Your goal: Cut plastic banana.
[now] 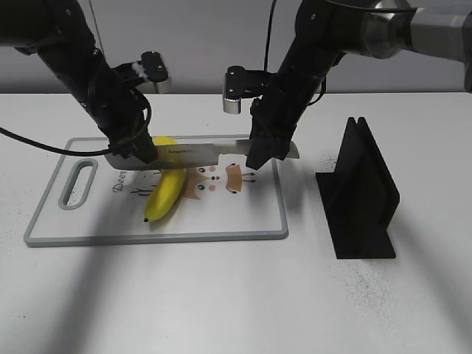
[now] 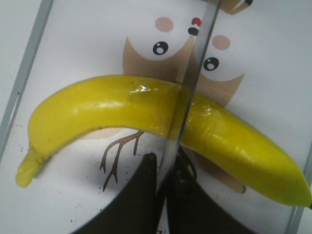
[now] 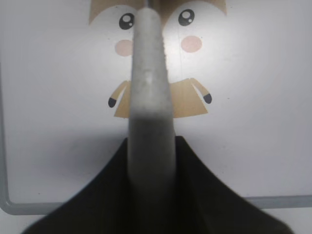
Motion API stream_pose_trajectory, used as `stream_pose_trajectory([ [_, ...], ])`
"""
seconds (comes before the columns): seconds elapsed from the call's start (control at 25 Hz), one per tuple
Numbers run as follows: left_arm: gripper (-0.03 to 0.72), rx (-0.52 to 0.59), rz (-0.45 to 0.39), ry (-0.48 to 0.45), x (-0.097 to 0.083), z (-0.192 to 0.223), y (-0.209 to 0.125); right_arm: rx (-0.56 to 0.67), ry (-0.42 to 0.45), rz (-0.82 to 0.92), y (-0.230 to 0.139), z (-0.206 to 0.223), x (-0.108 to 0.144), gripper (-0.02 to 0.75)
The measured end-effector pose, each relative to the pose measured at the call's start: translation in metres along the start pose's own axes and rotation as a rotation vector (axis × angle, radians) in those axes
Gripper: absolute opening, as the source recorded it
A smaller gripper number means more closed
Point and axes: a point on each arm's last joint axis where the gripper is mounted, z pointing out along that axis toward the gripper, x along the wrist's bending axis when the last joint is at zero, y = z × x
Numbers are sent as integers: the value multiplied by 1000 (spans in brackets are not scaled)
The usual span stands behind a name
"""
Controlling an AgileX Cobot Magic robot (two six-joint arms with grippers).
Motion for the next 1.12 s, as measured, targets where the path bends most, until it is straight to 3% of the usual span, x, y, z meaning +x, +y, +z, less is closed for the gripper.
stream_pose_trajectory([
  [0.44, 13, -4, 0, 1, 0, -1, 0, 6, 6, 6, 1, -2, 1, 162],
  [0.72, 13, -10, 20, 43, -2, -12, 4, 14, -34, -12, 6, -18, 2, 162],
  [1.12, 8, -94, 94, 159, -25, -94, 29, -52, -126, -76, 34, -100, 13, 162],
])
